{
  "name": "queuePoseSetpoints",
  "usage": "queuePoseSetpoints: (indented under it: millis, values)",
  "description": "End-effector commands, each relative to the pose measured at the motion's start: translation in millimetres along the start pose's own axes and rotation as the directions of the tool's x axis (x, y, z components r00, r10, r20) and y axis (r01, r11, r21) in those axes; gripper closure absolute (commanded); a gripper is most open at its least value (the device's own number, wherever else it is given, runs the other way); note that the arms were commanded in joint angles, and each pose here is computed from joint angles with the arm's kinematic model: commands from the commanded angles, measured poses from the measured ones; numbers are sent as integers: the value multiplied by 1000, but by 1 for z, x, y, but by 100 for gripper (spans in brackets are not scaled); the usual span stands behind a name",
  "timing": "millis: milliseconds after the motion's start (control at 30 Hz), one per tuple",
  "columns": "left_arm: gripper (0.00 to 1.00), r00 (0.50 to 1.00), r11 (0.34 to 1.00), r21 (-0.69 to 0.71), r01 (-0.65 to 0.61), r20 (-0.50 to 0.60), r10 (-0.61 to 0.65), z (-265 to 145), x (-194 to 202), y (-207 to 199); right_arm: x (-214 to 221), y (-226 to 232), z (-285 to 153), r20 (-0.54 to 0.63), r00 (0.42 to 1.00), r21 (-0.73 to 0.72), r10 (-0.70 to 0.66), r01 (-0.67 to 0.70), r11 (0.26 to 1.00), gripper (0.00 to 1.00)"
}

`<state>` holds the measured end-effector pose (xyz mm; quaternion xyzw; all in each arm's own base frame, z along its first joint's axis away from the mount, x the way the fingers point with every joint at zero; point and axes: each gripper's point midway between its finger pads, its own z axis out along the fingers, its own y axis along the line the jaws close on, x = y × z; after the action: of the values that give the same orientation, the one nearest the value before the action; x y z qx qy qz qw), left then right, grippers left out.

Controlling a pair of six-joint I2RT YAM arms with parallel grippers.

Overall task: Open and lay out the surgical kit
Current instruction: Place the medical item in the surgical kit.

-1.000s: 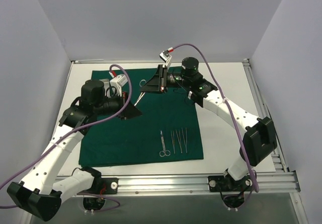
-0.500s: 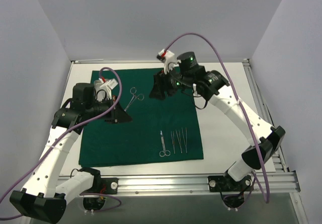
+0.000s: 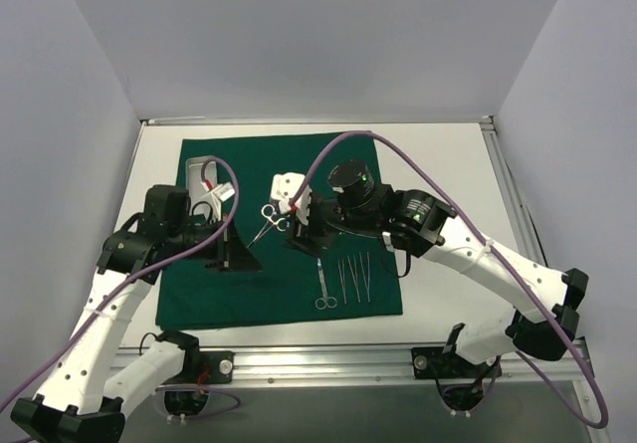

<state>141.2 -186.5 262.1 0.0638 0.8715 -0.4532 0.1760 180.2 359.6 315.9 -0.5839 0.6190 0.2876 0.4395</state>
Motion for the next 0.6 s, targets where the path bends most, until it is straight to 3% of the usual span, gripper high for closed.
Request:
queuePoseSetpoints:
  millis: [0, 567]
  values:
    - [98, 999, 998, 52, 24, -38, -22, -3, 16, -12, -14, 3, 5, 0, 992, -12, -126, 126, 992, 52]
    - [98, 992, 992, 118, 54, -122, -39, -2, 42, -24, -1, 31, 33, -86, 937, -139, -340, 326, 935, 52]
